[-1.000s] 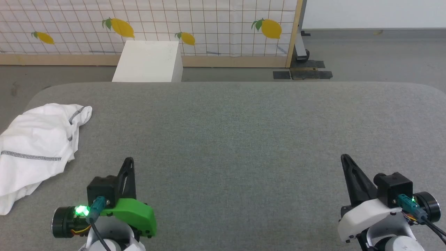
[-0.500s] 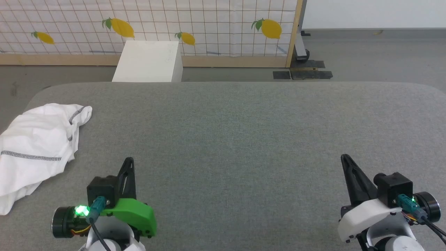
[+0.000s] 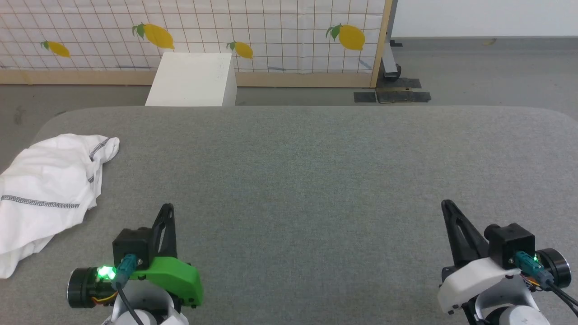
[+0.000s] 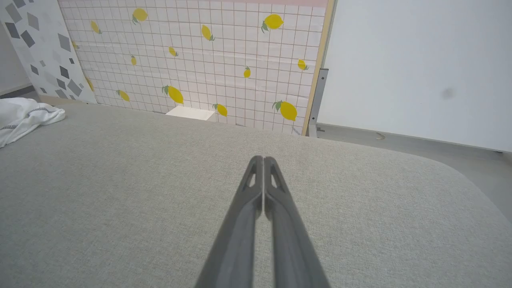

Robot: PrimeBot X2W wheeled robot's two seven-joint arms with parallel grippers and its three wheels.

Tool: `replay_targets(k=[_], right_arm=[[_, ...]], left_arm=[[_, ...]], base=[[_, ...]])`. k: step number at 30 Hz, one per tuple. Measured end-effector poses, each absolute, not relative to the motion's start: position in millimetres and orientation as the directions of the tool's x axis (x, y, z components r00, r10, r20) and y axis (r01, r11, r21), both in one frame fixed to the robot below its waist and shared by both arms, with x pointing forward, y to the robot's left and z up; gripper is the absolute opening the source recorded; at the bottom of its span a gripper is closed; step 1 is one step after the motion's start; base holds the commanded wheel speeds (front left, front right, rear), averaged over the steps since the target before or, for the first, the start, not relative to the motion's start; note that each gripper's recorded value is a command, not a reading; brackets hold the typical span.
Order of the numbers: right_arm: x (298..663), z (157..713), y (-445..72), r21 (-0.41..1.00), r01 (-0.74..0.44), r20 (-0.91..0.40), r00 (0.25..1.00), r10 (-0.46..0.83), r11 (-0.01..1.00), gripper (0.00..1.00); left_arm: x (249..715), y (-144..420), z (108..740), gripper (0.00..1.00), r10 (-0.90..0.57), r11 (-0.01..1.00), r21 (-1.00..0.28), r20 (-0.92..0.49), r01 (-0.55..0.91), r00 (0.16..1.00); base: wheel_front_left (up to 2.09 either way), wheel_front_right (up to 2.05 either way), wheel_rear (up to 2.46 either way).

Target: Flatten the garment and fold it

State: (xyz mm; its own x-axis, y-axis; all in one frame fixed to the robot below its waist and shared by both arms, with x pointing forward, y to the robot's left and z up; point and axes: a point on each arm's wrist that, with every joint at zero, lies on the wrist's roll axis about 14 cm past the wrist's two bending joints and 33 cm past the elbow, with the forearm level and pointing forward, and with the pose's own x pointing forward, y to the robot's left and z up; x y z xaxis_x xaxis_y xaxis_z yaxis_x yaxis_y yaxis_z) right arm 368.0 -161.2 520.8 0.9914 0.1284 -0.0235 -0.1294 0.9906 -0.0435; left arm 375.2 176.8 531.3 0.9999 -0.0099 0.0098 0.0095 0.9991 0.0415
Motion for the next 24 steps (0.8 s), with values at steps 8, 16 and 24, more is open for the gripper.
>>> replay_targets(k=[8,16,24], right_arm=[[367.9,520.3,-161.3,-0.043,-0.129,-0.025,0.991,0.128,0.991,1.00],[367.8,520.2,-161.4,-0.040,-0.129,-0.021,0.991,0.128,0.991,1.00],[367.6,520.5,-161.2,-0.032,-0.130,-0.015,0.992,0.129,0.991,1.00]], left_arm=[[375.2,173.8,530.3,1.00,-0.019,0.999,0.035,0.008,0.018,1.000],[374.9,169.6,526.6,1.00,-0.026,0.999,0.027,0.005,0.025,1.000],[374.4,165.4,524.6,1.00,-0.031,0.999,0.011,0.009,0.031,0.999]], base=[[0.00,0.00,0.00],[0.00,0.00,0.00],[0.00,0.00,0.00]])
